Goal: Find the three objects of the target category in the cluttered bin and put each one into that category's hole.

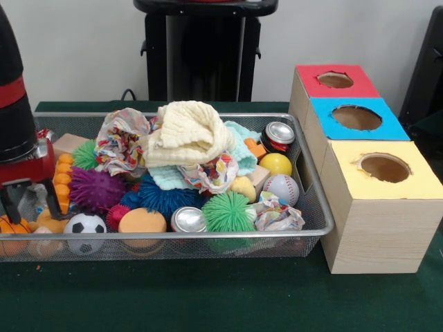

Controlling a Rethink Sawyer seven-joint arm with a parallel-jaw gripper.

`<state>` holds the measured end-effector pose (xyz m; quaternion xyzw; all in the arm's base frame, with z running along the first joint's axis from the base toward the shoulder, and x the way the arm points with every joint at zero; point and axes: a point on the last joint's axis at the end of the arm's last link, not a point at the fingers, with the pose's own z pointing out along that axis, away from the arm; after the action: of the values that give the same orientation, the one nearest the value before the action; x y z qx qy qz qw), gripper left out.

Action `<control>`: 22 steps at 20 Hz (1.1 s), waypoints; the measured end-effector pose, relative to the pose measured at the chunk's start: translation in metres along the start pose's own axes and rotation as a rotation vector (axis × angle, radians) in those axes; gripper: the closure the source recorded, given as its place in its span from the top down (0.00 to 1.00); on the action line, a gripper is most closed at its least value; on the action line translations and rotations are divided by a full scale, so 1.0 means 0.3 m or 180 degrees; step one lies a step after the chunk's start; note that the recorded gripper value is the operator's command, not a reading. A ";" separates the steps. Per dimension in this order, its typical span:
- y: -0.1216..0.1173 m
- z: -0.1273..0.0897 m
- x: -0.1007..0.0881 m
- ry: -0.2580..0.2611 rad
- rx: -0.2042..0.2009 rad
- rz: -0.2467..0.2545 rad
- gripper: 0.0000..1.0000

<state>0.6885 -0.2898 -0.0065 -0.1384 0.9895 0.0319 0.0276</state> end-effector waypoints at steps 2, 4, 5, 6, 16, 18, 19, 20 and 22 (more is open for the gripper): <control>0.007 0.009 0.002 0.0033 0.0043 -0.0073 1.00; 0.019 0.020 0.003 0.0078 0.0087 -0.0167 1.00; 0.022 0.022 0.004 0.0093 0.0098 -0.0193 1.00; 0.025 0.025 0.004 0.0107 0.0109 -0.0215 1.00; 0.060 0.024 0.025 0.0365 0.0091 -0.0305 1.00; 0.059 0.025 0.042 0.0440 0.0078 -0.0301 1.00; 0.057 0.026 0.050 0.0469 0.0074 -0.0297 1.00; 0.056 0.027 0.056 0.0489 0.0073 -0.0294 1.00; 0.051 0.030 0.070 0.0527 0.0076 -0.0285 1.00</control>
<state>0.6644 -0.2804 -0.0158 -0.1843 0.9815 0.0073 -0.0512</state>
